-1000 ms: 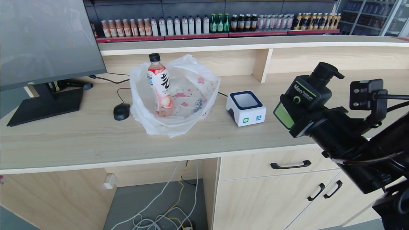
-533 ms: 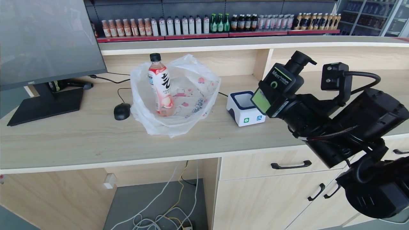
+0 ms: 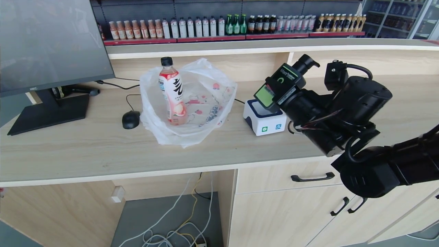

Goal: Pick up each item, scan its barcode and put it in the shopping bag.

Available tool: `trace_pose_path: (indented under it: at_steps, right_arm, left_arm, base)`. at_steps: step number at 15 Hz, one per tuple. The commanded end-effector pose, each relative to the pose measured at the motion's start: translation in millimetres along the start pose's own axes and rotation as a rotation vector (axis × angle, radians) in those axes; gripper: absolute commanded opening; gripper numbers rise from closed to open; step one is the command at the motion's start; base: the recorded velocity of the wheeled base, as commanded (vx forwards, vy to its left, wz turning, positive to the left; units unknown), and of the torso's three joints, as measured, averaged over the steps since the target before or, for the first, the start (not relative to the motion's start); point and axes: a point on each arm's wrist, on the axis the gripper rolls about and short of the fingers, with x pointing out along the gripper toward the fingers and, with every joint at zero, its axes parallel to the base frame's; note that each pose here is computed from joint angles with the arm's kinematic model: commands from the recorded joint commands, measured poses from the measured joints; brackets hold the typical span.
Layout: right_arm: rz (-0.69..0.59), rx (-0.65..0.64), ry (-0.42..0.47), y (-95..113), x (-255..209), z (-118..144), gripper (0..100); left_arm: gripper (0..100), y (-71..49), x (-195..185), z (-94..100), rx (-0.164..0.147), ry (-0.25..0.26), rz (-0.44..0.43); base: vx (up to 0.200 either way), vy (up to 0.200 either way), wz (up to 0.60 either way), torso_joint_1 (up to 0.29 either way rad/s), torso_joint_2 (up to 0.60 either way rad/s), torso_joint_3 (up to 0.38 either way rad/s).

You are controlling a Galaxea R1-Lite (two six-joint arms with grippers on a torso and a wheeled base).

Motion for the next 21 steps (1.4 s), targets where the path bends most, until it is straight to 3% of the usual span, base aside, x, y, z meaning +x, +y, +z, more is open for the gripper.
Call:
trace_pose_path:
  at_steps: [1, 5, 8, 11, 21]
  right_arm:
    - [-0.019, 0.064, -0.006, -2.5, 23.4, 4.0, 0]
    - [-0.07, 0.184, 0.008, -9.4, 43.8, 12.0, 0]
    - [-0.121, 0.253, 0.039, -22.1, 47.7, 4.0, 0]
    - [-0.161, 0.252, 0.069, -39.0, 52.5, -12.0, 0]
    - [-0.167, 0.273, 0.081, -43.2, 57.9, -23.2, 0]
  left_arm:
    - [100, 0.0, 0.0, 0.0, 0.0, 0.0, -0.001]
    - [100, 0.0, 0.0, 0.0, 0.0, 0.0, -0.001]
    - [100, 0.0, 0.0, 0.0, 0.0, 0.0, -0.001]
    - [100, 0.0, 0.0, 0.0, 0.0, 0.0, -0.001]
    - [100, 0.0, 0.0, 0.0, 0.0, 0.0, -0.001]
  base:
    - [0.0, 0.0, 0.0, 0.0, 0.0, 0.0]
    - [0.0, 0.0, 0.0, 0.0, 0.0, 0.0]
    - [0.0, 0.0, 0.0, 0.0, 0.0, 0.0]
    - [0.0, 0.0, 0.0, 0.0, 0.0, 0.0]
    - [0.0, 0.0, 0.0, 0.0, 0.0, 0.0]
